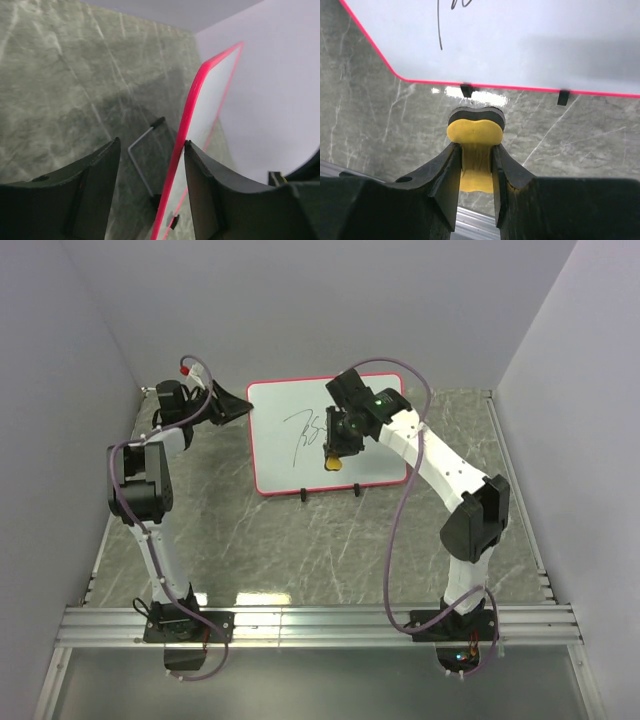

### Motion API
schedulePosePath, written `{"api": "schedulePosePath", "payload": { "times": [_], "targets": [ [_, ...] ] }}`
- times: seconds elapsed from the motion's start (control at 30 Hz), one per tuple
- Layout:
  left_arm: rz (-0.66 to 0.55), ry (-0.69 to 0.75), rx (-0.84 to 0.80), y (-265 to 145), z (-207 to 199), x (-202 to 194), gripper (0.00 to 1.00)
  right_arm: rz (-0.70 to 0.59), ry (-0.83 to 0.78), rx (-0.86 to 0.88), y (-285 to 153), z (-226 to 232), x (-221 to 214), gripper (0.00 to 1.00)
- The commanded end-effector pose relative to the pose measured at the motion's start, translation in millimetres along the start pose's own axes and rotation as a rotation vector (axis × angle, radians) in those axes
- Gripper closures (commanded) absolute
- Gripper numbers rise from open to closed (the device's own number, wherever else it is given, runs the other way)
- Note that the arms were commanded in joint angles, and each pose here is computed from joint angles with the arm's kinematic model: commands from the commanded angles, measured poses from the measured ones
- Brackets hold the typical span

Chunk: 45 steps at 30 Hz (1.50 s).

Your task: Erase the whiteboard

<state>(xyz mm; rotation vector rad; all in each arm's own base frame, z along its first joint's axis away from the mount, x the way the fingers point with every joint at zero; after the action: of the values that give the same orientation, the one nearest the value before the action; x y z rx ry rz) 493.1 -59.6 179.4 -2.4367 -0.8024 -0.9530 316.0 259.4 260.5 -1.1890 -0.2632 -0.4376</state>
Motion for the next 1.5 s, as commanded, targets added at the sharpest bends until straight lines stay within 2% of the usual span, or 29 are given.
{"api": "schedulePosePath", "payload": {
  "times": [0.0, 0.2, 0.33, 0.37, 0.63, 0.8, 1.0, 1.2, 1.47],
  "targets": [
    [-0.051, 0.082, -0.191, 2.2, -34.2, 24.7, 0.42, -0.013, 0.003, -0.016, -7.8, 2.0, 11.7, 1.0],
    [0.01, 0.083, -0.238, 18.7, -48.3, 4.4, 0.45, -0.01, 0.038, 0.023, 15.8, 3.5, 24.3, 1.0],
    [0.058, 0.124, -0.192, 24.8, -52.0, -13.2, 0.48, -0.03, 0.066, 0.059, 31.5, 12.0, 37.9, 1.0],
    [0.09, 0.105, -0.191, 29.7, -55.2, -28.4, 0.49, -0.051, 0.073, 0.077, 29.7, 16.9, 45.6, 1.0],
    [0.108, 0.074, -0.178, 17.9, -48.8, -66.4, 0.57, -0.131, 0.131, 0.209, 43.5, 53.3, 81.9, 1.0],
    [0.115, 0.08, -0.172, 14.1, -47.9, -74.2, 0.74, -0.144, 0.189, 0.232, 65.4, 62.5, 84.5, 1.0],
    [0.12, 0.079, -0.163, 12.2, -46.1, -78.0, 0.84, -0.192, 0.173, 0.23, 80.0, 85.6, 74.5, 1.0],
    [0.13, 0.08, -0.152, 12.8, -43.2, -82.7, 1.0, -0.253, 0.231, 0.26, 95.6, 102.8, 81.3, 1.0],
    [0.156, 0.088, -0.145, 14.4, -43.5, -89.1, 1.0, -0.337, 0.237, 0.244, 120.8, 106.3, 97.2, 1.0]
  ]
}}
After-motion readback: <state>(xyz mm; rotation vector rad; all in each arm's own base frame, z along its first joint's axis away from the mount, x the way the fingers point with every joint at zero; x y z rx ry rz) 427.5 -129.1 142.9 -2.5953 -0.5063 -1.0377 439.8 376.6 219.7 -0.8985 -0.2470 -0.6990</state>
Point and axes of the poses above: each gripper's point midway between its finger pads, its own y axis out along the fingers, its own z axis along the line the jaws close on, x = y × z, the point moved 6 cm from there along -y, back along the fingers, and after that the axes turned 10 degrees about y, right-handed, at the moved point
